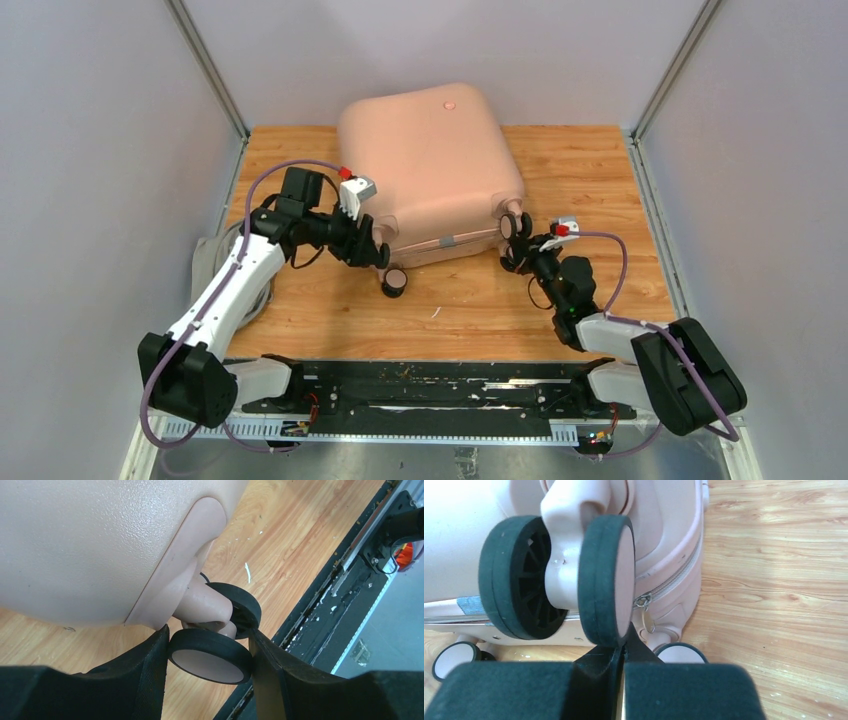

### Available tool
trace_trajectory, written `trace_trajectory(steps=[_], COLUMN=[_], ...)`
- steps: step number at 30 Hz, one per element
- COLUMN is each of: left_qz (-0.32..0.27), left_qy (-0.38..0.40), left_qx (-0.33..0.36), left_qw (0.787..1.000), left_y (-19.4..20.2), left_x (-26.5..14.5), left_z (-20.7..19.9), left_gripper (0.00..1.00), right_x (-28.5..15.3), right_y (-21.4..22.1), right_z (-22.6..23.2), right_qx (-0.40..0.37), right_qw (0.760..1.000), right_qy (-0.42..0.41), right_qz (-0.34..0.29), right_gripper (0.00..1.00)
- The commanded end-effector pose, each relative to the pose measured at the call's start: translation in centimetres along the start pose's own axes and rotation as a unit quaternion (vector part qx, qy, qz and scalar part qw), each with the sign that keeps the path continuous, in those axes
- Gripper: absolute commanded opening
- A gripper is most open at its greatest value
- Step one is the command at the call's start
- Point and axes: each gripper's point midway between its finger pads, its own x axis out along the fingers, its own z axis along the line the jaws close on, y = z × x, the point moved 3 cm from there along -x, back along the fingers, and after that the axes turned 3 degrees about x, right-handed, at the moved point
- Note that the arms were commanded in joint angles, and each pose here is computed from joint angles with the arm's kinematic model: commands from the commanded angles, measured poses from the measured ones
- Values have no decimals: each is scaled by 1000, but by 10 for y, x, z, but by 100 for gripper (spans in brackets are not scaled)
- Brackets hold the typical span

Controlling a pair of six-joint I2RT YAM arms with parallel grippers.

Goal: Pack the luggage
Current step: Zip the luggage at the center of the board.

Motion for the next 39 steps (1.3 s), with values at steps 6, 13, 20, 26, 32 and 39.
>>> trace_trajectory(steps=[6, 13, 20, 26, 32, 39], left_qz=[-56, -77, -73, -72, -72, -61], left_qy=[-24, 25, 32, 32, 31, 29], left_qx=[57, 57, 53, 53, 55, 60], left_qw=[997, 995, 995, 995, 995, 996], left_y=[-42, -56, -54, -57, -61, -61], left_x=[-26, -30, -27, -26, -27, -28], left_z=[-6, -23, -22, -20, -19, -18], left_gripper=[0, 0, 0, 0, 0, 0], right_x=[-19, -19, -1, 6, 17, 28], right_y=[0, 0, -3, -1, -6, -12], right_z=[-21, -25, -2, 0, -9, -18], right_qx=[5, 6, -7, -12, -26, -11], right_qw=[998, 998, 999, 999, 999, 997], right_qy=[57, 58, -37, -50, -32, -24], right_qz=[-32, -30, -13, -12, -33, -76], right_gripper=[0, 0, 42, 51, 24, 18])
